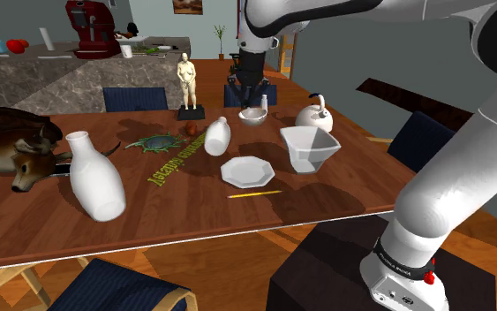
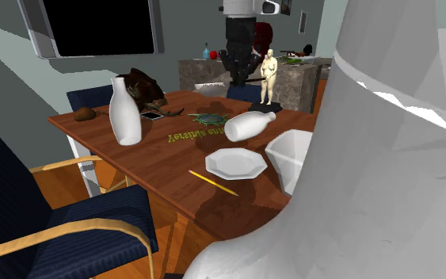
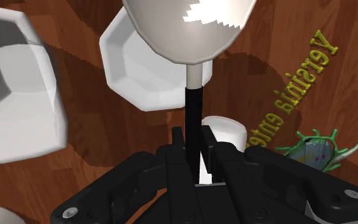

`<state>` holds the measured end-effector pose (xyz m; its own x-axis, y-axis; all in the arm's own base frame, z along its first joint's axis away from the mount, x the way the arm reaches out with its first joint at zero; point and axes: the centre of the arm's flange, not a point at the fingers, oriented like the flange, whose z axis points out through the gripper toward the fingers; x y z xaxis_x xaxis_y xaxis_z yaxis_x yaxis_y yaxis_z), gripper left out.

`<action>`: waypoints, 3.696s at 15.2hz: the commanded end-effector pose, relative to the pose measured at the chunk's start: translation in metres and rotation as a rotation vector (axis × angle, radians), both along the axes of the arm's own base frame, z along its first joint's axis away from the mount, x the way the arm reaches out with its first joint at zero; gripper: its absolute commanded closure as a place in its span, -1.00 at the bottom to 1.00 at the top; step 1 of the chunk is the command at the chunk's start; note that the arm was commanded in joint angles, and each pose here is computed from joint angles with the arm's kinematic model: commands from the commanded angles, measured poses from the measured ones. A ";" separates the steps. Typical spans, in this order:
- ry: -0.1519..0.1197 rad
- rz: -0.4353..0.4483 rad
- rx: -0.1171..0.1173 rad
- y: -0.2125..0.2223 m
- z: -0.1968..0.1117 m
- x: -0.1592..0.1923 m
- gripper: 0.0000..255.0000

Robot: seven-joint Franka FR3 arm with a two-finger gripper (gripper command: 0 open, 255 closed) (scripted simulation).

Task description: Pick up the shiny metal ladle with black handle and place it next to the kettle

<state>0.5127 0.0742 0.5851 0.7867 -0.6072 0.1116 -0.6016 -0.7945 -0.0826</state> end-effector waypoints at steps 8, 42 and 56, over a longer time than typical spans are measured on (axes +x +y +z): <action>0.000 0.001 0.001 -0.102 0.000 -0.062 1.00; 0.000 0.001 0.001 -0.410 -0.037 -0.243 1.00; 0.000 0.001 0.001 -0.410 -0.111 -0.243 1.00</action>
<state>0.2679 -0.3365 0.4793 0.7874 -0.6065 0.1104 -0.6007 -0.7951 -0.0835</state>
